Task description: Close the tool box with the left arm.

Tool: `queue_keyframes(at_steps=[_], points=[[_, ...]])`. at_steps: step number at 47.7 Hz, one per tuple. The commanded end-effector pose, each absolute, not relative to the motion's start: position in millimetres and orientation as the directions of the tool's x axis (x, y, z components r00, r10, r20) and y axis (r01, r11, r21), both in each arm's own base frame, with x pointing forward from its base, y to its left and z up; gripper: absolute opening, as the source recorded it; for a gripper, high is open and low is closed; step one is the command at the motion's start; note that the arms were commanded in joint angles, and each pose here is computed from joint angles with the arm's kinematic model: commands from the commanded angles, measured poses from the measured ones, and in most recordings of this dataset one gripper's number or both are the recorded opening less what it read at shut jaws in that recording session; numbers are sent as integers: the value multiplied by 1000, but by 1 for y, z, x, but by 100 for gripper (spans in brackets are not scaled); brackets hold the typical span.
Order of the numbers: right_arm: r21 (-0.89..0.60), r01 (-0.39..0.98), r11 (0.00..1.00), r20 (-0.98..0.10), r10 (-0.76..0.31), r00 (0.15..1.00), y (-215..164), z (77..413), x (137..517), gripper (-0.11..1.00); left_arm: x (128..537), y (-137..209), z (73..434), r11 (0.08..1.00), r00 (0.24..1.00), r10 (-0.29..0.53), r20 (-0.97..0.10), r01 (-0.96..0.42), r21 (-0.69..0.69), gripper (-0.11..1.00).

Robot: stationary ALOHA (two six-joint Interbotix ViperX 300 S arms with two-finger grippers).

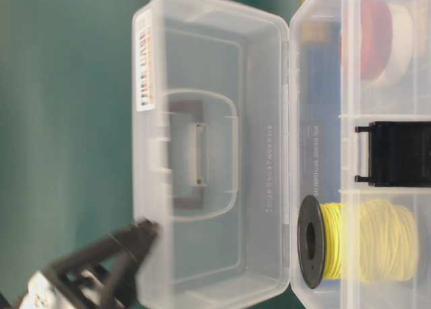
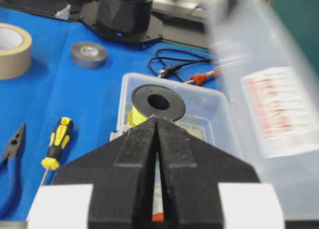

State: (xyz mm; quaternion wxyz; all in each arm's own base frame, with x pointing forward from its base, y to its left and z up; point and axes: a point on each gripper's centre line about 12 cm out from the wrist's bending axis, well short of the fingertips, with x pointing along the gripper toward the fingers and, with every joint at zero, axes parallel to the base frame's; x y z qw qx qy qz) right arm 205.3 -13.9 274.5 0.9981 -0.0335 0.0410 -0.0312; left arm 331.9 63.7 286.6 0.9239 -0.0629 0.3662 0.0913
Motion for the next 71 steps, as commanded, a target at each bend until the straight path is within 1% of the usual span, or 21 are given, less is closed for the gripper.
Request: queue_keyframes(at_steps=[1, 8, 12, 16, 23, 30, 36, 41, 44, 46, 50, 56, 67, 71], points=[[-73, 62, 995, -55, -66, 996, -14, 283, 207, 0, 331, 52, 281, 975, 702, 96, -706, -208, -74, 92], [-73, 62, 995, -58, -67, 996, -14, 283, 207, 0, 333, 15, 279, 980, 698, 17, -715, -155, -128, 92], [-73, 62, 995, -64, -67, 996, -14, 283, 206, 0, 333, 2, 279, 980, 693, -9, -721, -138, -145, 92], [-74, 62, 995, -63, -67, 996, -14, 284, 205, 0, 333, -1, 286, 979, 706, -17, -708, -133, -155, 92], [-76, 63, 995, -58, -67, 996, -14, 286, 204, 0, 325, -1, 310, 982, 762, -11, -647, -113, -150, 91], [-76, 63, 995, -51, -67, 996, -14, 288, 203, 0, 306, 2, 333, 990, 842, 0, -540, -75, -118, 91], [-78, 63, 995, -46, -67, 997, -14, 288, 202, 0, 281, 5, 349, 997, 921, 13, -388, -42, -67, 91], [-76, 64, 995, -41, -67, 997, -14, 290, 202, 0, 258, 6, 358, 999, 963, 18, -268, -28, -33, 91], [-76, 64, 995, -40, -67, 997, -14, 290, 202, 0, 244, 7, 359, 999, 976, 24, -215, -28, -17, 91], [-76, 64, 995, -40, -67, 997, -14, 290, 202, 0, 232, 8, 357, 999, 984, 31, -175, -32, -6, 91], [-76, 64, 995, -38, -67, 997, -14, 291, 201, 0, 214, 11, 346, 999, 990, 48, -133, -49, -2, 91], [-76, 64, 995, -38, -67, 997, -14, 291, 201, 0, 195, 13, 323, 998, 992, 66, -112, -66, 1, 91], [-75, 64, 995, -37, -67, 997, -14, 291, 201, 0, 166, 11, 267, 998, 994, 64, -90, -65, -14, 91], [-76, 65, 995, -34, -67, 997, -14, 291, 201, 0, 160, 9, 253, 998, 994, 55, -90, -57, -18, 91]])
